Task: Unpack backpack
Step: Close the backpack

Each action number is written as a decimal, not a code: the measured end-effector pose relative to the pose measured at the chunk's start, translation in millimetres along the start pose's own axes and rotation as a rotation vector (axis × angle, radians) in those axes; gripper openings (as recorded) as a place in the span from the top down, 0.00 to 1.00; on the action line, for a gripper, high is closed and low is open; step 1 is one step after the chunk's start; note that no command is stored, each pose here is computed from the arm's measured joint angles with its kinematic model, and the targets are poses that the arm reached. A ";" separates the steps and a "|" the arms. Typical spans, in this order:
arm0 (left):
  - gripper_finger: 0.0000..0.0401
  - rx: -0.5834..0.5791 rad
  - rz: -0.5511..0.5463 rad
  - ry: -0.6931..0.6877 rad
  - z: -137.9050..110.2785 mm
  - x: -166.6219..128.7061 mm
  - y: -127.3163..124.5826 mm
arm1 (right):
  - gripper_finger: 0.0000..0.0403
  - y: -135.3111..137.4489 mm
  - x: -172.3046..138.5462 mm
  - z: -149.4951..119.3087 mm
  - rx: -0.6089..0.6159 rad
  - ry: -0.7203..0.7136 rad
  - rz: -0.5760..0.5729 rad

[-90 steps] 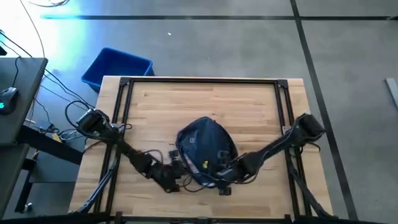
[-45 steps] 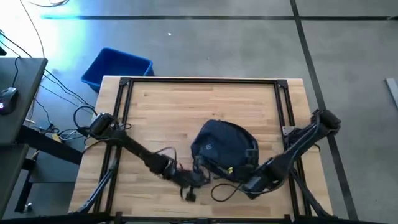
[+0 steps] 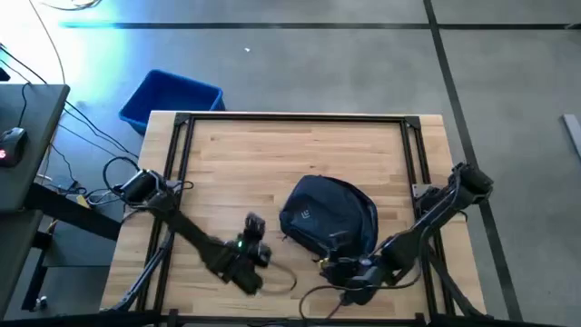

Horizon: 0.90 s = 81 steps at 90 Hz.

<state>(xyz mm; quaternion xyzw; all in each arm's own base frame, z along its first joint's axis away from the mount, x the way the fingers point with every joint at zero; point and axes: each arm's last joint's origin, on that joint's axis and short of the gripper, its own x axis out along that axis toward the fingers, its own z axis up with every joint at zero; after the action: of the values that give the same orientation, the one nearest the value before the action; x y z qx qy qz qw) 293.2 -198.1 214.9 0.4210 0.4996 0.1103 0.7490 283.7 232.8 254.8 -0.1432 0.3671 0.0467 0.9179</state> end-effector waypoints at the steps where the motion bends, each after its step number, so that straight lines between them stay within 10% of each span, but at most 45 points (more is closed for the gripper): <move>1: 0.87 0.005 0.003 0.012 -0.7 2.9 2.0 | 0.66 0.6 1.4 -0.2 0.000 0.000 -0.001; 25: 0.59 0.080 -0.278 0.024 -1.6 79.6 32.9 | 0.66 11.3 11.6 -7.4 0.056 0.034 0.000; 38: 0.49 -0.001 -0.258 0.053 -4.5 95.6 48.2 | 0.66 19.6 6.5 -10.7 0.061 0.038 0.012; 81: 0.55 -0.011 -0.222 -0.122 19.4 101.2 31.8 | 0.66 25.2 2.8 -12.9 0.076 0.041 0.023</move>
<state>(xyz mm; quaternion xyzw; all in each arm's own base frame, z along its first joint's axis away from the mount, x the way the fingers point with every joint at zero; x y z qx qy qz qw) 365.8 -129.2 175.0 0.3649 0.4959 0.0037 0.7880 272.4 253.0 238.1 -0.1048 0.3888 0.0401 0.9145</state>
